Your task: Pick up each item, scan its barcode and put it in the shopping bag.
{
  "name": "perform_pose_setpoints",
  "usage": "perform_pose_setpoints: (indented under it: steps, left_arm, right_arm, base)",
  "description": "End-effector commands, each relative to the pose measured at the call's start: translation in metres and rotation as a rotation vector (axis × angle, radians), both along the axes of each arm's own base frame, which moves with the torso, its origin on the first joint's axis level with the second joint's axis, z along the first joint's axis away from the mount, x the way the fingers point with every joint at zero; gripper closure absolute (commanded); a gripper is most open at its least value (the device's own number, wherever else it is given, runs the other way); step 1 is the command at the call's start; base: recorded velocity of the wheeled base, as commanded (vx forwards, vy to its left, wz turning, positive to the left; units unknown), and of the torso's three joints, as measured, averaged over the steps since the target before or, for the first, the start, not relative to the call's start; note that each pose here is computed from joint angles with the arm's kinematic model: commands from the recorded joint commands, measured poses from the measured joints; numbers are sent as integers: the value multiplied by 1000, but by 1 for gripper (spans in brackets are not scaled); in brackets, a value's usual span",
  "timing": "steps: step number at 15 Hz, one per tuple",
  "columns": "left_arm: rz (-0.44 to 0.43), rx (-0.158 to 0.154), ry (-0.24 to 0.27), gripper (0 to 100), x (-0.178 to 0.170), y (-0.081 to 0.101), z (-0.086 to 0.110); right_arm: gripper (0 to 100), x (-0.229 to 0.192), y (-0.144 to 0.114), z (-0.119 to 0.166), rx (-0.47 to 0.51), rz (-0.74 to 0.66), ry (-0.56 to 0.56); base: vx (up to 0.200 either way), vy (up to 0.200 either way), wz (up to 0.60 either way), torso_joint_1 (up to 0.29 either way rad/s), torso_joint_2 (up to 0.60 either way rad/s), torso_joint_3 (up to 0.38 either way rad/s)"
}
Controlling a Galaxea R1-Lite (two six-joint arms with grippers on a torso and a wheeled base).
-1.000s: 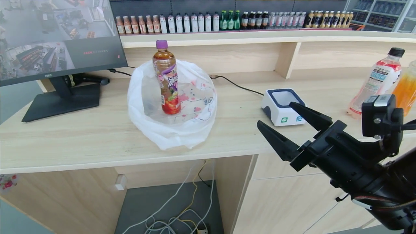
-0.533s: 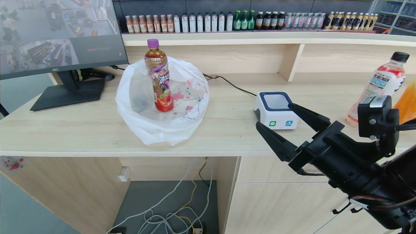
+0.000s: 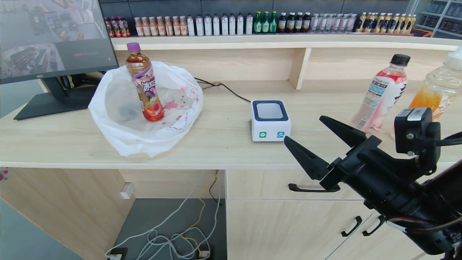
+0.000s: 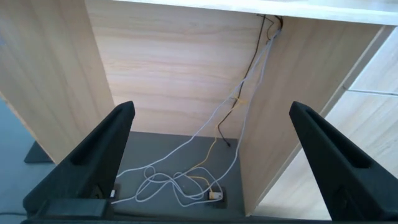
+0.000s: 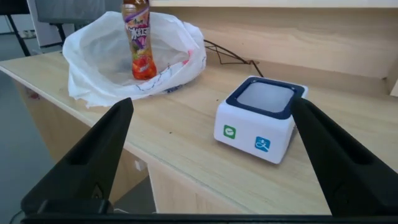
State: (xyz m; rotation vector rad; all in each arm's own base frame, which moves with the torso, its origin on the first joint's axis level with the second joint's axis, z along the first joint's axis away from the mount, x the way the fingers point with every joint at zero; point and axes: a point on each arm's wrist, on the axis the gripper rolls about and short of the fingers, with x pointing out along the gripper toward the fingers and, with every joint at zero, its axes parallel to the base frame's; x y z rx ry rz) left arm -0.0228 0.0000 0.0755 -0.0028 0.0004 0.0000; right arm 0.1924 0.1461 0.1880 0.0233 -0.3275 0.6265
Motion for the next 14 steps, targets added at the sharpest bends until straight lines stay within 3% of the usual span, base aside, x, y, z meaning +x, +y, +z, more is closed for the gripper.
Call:
perform_pose_setpoints:
  steps: [1, 10, 14]
  left_arm:
    - [0, 0, 0, 0, 0, 0, 0]
    - [0, 0, 0, 0, 0, 0, 0]
    - [0, 0, 0, 0, 0, 0, 0]
  right_arm:
    - [0, 1, 1, -1, -3, -1, 4]
    - [0, 0, -7, -3, -9, -24, 12]
    - [0, -3, -12, -3, -8, -33, 11]
  base:
    - [0, -200, 0, -2, 2, 2]
    - [0, -200, 0, 0, 2, 2]
    - [0, 0, 0, 0, 0, 0]
